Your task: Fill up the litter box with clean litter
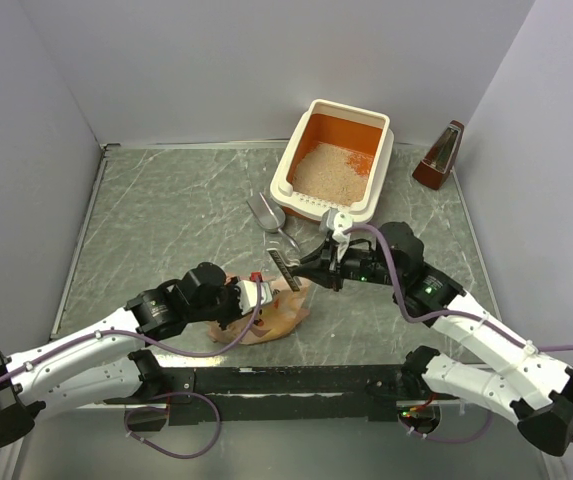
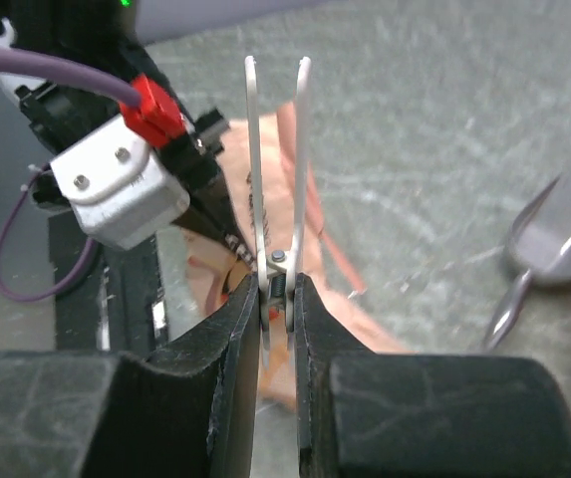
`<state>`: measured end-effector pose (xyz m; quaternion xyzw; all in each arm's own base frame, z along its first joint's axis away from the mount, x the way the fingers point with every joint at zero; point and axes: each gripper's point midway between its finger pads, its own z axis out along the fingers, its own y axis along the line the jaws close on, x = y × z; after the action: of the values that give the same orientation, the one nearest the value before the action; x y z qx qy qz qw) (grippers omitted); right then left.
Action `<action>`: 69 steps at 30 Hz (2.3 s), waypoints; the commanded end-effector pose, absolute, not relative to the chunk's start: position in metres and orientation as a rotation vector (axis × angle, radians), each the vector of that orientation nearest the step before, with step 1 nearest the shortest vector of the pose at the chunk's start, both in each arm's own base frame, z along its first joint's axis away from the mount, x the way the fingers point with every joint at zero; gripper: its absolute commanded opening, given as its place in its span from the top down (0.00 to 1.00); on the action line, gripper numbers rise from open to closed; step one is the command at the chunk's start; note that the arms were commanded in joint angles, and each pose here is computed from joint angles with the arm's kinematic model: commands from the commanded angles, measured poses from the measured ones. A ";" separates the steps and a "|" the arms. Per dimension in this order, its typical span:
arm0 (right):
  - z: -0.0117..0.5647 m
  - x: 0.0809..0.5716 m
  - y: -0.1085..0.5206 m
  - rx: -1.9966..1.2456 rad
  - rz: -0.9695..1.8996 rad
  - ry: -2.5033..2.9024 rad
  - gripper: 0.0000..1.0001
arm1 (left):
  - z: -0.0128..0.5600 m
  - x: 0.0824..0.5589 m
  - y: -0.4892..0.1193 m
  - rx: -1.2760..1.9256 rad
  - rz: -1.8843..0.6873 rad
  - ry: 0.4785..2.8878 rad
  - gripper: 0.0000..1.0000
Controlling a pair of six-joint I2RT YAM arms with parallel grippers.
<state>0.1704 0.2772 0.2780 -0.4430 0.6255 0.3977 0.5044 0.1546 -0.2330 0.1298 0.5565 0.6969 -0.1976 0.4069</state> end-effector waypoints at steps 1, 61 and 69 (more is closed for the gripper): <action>0.312 0.166 0.285 -1.201 1.029 1.201 1.00 | 0.147 0.158 -0.235 1.364 -0.499 1.732 0.99; 0.254 0.153 0.322 -1.491 1.317 1.057 1.00 | 0.170 0.150 -0.235 1.236 -0.596 1.615 0.96; 0.222 0.158 0.318 -1.560 1.217 1.222 1.00 | 0.171 0.153 -0.234 1.219 -0.579 1.630 0.96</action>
<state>0.1601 0.3197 0.2308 -0.5861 0.4794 0.5116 0.4062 0.1435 -0.2231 0.1407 0.5235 0.6937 -0.2244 0.4408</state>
